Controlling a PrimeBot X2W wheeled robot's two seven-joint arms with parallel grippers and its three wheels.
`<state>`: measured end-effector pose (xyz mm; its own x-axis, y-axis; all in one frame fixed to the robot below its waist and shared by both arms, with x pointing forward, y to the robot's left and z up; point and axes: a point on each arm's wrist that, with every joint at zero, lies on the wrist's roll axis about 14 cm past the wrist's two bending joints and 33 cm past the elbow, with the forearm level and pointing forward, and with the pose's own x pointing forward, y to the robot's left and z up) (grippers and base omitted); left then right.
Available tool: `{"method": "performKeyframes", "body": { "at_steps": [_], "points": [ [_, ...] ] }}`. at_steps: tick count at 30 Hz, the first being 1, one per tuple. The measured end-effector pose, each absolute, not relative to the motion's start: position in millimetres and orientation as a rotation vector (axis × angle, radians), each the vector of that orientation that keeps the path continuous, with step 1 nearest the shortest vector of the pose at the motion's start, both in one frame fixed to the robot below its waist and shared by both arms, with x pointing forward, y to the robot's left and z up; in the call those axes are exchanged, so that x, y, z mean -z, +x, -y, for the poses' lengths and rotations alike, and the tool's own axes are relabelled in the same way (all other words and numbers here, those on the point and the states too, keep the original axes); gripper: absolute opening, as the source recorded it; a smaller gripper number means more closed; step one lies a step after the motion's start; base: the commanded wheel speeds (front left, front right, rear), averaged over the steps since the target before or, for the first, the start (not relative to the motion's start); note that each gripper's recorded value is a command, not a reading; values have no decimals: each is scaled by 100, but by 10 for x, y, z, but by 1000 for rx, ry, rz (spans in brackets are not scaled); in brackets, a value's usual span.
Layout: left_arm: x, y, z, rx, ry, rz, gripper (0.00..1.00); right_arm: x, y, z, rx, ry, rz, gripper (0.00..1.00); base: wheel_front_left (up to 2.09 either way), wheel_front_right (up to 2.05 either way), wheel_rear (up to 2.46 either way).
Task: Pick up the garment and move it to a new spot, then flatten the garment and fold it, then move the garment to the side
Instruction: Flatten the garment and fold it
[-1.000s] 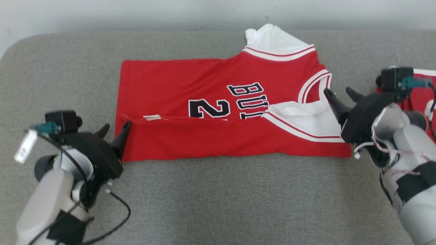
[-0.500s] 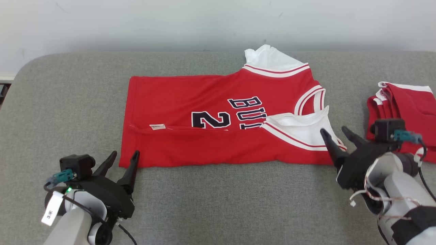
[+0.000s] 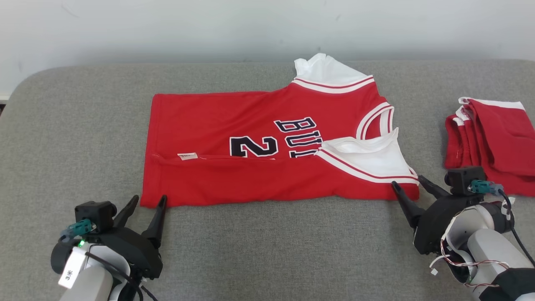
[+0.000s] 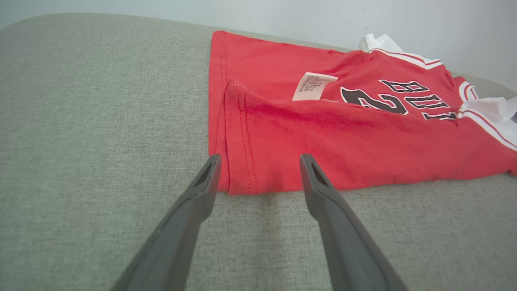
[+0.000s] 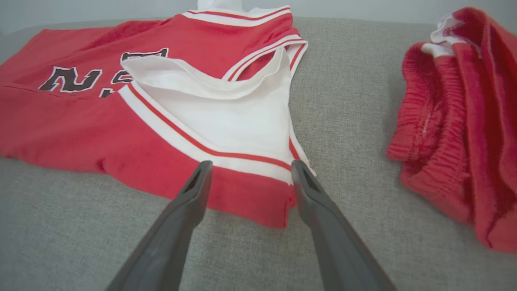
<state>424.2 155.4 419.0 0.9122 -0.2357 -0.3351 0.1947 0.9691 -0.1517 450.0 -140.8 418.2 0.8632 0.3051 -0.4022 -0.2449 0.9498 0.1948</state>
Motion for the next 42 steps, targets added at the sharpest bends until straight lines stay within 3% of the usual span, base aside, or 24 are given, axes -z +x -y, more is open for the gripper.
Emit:
{"method": "performKeyframes", "body": {
  "at_steps": [22,23,24,25,26,27,28,42],
  "points": [
    [-3711,4370,-1695,177,31,-526,100,-3809,4521,1483,-254,101,-552,100,0,0,0],
    [-3696,4365,-1699,178,52,-532,100,-3811,4529,1481,-255,100,-552,95,0,0,0],
    [-3700,4375,-1697,182,54,-531,100,-3814,4537,1477,-255,101,-551,70,0,0,0],
    [-3708,4387,-1691,172,17,-530,100,-3812,4540,1476,-255,100,-552,29,0,0,0],
    [-3700,4387,-1676,159,-24,-536,49,-3807,4539,1471,-256,100,-554,0,0,0,0],
    [-3686,4375,-1651,168,-16,-541,4,-3805,4539,1467,-257,99,-555,0,0,0,0],
    [-3685,4371,-1643,176,-12,-542,0,-3802,4536,1463,-258,100,-556,0,0,0,0],
    [-3825,4230,-1629,170,-47,-495,0,-3980,4435,1429,-255,166,-484,0,0,0,0]
  ]
}}
